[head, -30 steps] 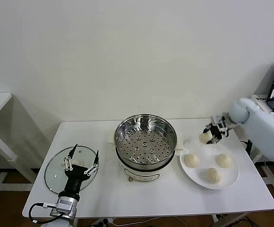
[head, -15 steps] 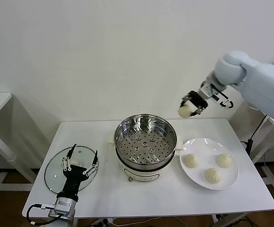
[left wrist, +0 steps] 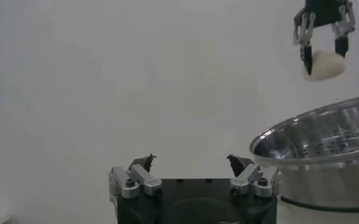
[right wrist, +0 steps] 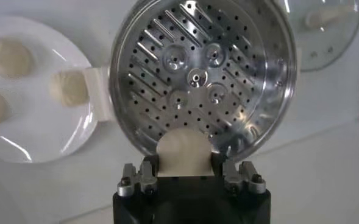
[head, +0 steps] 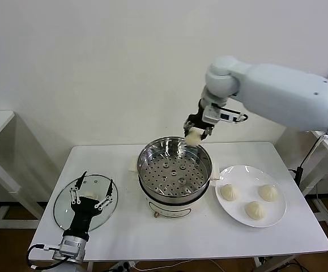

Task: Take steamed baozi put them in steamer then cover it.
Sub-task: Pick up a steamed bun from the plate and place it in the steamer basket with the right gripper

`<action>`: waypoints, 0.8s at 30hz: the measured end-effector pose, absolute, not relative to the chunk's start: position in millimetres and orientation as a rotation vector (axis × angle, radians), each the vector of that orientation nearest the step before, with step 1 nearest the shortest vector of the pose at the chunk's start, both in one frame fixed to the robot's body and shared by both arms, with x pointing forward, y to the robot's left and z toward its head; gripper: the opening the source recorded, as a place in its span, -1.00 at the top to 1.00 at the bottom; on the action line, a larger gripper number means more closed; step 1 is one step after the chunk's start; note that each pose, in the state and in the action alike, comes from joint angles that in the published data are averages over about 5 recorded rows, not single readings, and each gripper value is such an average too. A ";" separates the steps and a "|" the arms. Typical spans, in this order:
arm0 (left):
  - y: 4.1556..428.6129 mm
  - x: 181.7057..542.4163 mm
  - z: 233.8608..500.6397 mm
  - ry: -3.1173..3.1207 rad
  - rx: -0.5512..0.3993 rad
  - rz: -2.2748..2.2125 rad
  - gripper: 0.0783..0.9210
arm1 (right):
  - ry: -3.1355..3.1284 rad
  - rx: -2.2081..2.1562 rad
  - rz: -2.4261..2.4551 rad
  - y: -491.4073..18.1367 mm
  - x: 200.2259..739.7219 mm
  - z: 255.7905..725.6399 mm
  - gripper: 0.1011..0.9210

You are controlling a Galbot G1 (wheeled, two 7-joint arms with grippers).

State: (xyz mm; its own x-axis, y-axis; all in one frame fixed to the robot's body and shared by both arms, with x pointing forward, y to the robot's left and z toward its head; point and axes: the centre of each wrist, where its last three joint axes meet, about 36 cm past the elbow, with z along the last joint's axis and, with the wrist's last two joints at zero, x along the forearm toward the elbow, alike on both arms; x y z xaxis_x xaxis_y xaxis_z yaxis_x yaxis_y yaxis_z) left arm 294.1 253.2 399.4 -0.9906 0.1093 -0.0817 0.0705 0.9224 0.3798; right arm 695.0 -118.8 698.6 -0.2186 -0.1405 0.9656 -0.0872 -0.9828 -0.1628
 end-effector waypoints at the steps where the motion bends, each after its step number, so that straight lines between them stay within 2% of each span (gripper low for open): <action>1: 253.8 294.6 399.0 2.982 0.139 0.584 -0.77 | 0.271 -1.943 -2.401 -114.7 697.9 692.8 -0.22; 11: 259.1 298.0 396.4 2.987 0.127 0.587 -0.77 | 0.214 -1.980 -2.327 -88.3 711.8 642.5 -0.22; 21: 259.9 297.8 396.2 2.989 0.123 0.585 -0.77 | 0.224 -2.004 -2.320 -87.2 718.0 620.2 -0.23; 24: 260.1 297.6 396.2 2.989 0.122 0.586 -0.77 | 0.230 -2.009 -2.320 -87.3 719.3 616.1 -0.34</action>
